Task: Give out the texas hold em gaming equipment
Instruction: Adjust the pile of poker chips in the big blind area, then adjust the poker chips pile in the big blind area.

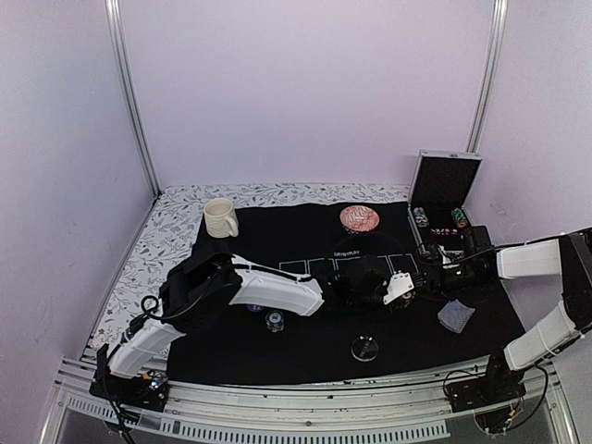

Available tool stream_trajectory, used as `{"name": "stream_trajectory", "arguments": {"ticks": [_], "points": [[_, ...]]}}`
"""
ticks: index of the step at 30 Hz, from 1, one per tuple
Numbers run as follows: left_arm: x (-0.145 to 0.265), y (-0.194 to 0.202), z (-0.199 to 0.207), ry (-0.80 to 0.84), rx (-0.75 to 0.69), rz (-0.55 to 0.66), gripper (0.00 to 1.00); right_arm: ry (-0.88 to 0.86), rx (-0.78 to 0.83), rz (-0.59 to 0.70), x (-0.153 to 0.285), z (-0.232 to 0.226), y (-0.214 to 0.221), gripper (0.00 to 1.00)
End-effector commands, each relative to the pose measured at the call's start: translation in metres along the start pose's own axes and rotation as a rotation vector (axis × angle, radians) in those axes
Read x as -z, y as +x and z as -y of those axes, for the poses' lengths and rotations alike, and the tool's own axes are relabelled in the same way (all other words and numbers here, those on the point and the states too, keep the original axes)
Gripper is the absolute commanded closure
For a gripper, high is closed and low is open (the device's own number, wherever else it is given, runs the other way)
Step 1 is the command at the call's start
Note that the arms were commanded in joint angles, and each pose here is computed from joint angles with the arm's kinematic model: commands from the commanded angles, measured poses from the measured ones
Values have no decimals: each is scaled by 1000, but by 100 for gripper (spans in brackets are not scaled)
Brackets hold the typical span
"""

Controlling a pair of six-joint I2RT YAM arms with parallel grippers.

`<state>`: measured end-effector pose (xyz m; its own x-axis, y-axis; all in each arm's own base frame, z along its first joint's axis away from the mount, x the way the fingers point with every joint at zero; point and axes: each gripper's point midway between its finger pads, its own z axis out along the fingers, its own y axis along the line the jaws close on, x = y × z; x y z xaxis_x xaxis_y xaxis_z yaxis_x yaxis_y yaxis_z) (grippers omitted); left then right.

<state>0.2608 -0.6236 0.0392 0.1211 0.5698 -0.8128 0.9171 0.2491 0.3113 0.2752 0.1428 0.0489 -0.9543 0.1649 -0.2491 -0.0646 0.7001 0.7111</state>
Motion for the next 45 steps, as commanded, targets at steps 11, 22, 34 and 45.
{"name": "stream_trajectory", "arguments": {"ticks": [11,22,34,45], "points": [[-4,-5,-1,-23,-6,6,65,-10,13,-17,-2,-7,6,64],[-1,-1,1,-15,-8,-4,61,107,69,17,15,-9,-10,55],[25,-17,-1,2,-15,29,38,209,119,46,32,-9,-26,18],[107,-68,-12,37,-14,133,14,336,167,37,45,-8,-41,1]]}}
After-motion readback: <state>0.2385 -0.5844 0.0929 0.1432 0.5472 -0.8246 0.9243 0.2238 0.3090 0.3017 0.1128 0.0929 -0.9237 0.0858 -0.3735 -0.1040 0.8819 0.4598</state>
